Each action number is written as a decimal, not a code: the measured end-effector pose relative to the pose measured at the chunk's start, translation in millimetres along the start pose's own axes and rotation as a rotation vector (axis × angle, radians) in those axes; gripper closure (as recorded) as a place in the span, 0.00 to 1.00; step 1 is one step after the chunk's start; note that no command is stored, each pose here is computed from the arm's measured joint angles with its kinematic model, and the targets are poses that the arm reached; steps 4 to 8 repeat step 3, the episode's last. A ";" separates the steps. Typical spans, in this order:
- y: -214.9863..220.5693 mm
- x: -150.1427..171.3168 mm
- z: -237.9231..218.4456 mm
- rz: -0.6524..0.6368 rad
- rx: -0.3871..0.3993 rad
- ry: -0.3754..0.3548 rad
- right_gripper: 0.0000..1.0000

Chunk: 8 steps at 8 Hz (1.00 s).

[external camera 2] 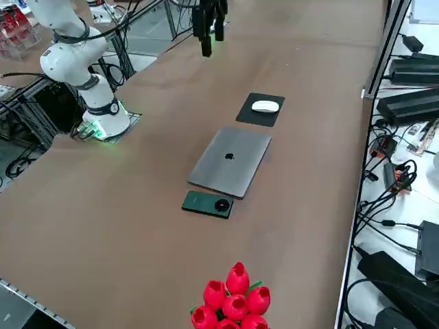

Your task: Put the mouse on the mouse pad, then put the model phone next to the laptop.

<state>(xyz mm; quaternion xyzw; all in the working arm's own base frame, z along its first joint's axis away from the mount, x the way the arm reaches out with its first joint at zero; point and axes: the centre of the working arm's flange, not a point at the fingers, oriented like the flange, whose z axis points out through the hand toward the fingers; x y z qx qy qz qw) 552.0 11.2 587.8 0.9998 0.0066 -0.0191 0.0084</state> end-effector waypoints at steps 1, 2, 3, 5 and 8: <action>3.5 -1.8 -0.9 0.007 0.001 0.004 0.00; 8.8 -1.8 2.0 0.016 0.002 -0.003 0.00; 13.4 -2.1 5.1 0.025 0.003 -0.009 0.00; 13.4 -2.1 5.1 0.025 0.003 -0.009 0.00; 13.4 -2.1 5.1 0.025 0.003 -0.009 0.00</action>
